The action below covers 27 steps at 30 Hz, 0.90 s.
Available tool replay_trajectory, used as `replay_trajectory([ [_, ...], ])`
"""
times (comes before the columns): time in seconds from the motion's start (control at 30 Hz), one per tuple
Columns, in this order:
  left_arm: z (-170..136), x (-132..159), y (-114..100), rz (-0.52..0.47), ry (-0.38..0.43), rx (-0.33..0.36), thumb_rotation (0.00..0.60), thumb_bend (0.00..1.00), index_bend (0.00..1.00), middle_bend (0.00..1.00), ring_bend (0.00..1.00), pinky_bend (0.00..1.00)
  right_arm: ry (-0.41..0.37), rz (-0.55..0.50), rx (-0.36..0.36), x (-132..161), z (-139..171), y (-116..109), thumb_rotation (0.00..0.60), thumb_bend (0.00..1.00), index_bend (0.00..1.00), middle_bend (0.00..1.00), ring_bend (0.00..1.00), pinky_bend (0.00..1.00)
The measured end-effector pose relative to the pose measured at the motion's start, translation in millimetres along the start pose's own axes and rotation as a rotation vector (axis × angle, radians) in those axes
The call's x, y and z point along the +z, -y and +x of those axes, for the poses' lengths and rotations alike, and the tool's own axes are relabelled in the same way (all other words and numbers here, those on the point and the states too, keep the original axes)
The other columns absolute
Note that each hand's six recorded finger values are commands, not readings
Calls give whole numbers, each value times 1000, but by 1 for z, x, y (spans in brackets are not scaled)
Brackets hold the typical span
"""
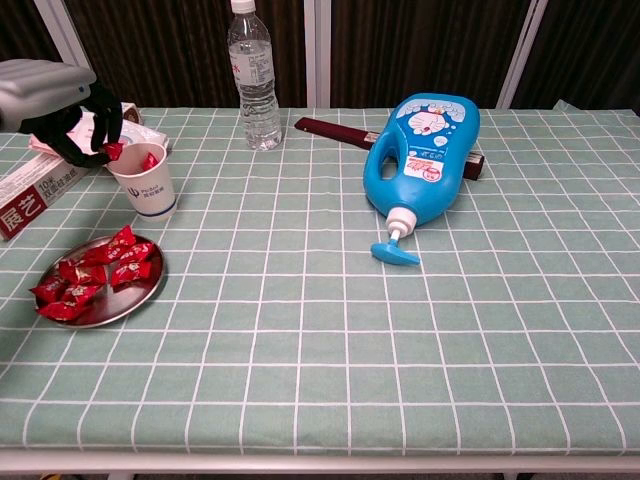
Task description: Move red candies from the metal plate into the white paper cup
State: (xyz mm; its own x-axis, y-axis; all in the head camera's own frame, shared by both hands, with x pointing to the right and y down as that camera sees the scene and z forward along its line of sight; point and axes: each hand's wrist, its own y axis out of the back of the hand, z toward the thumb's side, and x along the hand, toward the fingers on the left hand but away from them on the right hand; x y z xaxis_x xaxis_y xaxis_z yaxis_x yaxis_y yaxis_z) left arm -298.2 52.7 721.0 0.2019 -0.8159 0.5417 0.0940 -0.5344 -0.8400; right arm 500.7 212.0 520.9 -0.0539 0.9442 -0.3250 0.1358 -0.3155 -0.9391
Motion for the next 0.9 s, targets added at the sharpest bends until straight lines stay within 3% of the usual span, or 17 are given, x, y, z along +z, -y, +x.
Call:
replay_trajectory([
  [0.37,-1,-1,-3,9,-15,10,600,226,555,619,815,1000,0,-1,-1,-1,0,0,600,34,67,162,84,437],
  [0.9,-1,11,-11,10,10,49,600,217,524,598,814,1000,6,-2,-4,-3,-1,-2,600,35,67,162,84,438],
])
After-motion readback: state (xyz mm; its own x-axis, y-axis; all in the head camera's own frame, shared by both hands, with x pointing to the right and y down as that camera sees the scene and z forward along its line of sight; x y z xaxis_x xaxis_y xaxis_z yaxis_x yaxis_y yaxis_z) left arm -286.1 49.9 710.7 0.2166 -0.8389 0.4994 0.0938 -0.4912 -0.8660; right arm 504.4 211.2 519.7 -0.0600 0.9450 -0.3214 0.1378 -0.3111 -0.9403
